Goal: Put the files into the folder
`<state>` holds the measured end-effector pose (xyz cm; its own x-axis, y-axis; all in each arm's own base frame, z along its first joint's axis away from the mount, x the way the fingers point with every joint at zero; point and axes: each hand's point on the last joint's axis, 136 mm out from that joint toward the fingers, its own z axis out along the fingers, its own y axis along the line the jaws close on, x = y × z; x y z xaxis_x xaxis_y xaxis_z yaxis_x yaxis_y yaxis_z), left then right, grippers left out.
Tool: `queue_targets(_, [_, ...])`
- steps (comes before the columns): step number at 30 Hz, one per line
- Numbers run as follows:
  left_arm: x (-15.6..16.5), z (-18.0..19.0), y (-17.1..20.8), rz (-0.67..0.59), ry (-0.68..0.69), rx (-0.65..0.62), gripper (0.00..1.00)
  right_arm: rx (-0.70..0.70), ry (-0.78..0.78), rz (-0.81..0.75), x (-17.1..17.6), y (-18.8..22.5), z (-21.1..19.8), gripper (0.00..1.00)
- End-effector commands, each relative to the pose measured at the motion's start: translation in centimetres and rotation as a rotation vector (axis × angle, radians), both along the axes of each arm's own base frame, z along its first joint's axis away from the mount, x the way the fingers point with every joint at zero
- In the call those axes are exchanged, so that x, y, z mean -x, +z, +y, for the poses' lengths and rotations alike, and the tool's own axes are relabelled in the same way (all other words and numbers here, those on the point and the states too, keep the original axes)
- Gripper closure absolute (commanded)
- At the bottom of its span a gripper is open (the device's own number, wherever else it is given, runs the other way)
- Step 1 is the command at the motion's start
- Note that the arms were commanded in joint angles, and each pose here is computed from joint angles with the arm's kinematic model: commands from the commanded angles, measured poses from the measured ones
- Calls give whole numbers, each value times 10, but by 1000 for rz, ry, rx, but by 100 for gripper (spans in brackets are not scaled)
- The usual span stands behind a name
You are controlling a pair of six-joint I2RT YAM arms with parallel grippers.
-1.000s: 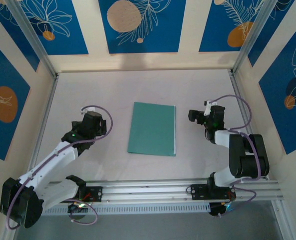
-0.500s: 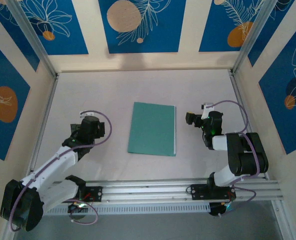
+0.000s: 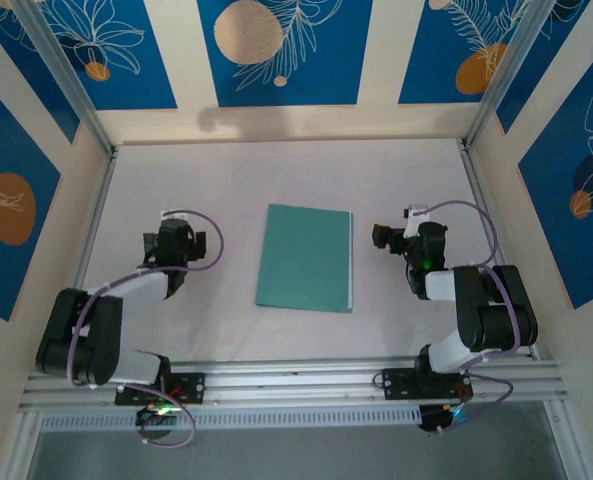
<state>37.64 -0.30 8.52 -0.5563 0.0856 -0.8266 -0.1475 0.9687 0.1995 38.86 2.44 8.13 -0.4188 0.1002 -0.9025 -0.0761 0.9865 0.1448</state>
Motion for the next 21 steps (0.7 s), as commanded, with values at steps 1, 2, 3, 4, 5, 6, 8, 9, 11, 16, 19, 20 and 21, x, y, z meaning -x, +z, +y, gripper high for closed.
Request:
queue_targets(1, [-21,-9,21,-126,-78,-1,0,24,-6,-44,-7,12,-2,1])
queue_targets(2, [-24,-9,22,-140,-91,-2,0,23,-6,-45,-8,12,-2,1])
queue_targets(3, [-24,-10,23,-161,-103,-5,0,23,-6,-47,-8,12,-2,1])
queue_targets(4, [-24,-8,21,-193,-98,-1,0,23,-6,-46,-8,12,-2,1])
queue_targets(5, [-22,-5,16,-210,-88,7,0,23,-6,-47,-8,12,-2,1])
queue_targets(6, [-20,-2,17,-230,-89,38,0,24,-7,-47,-8,12,-2,1])
queue_targets(8, [-14,-2,11,-252,-104,58,0,23,-5,-45,-7,12,-2,1])
queue_targets(9, [-12,-2,14,-316,-113,48,0,23,-6,-46,-8,12,-2,1])
queue_targets(11, [-2,0,13,-318,-101,61,0,23,-6,-47,-8,12,-2,1])
queue_targets(16, [0,3,17,-355,-84,62,0,23,-5,-47,-7,12,-2,1])
queue_targets(19, [-17,-1,10,-268,-104,73,0,24,-6,-47,-7,12,-2,1])
queue_targets(20, [-18,-1,6,-246,-107,75,0,23,-5,-48,-8,12,-2,1])
queue_targets(21, [-18,0,7,-250,-109,79,0,24,-6,-47,-7,12,-2,1])
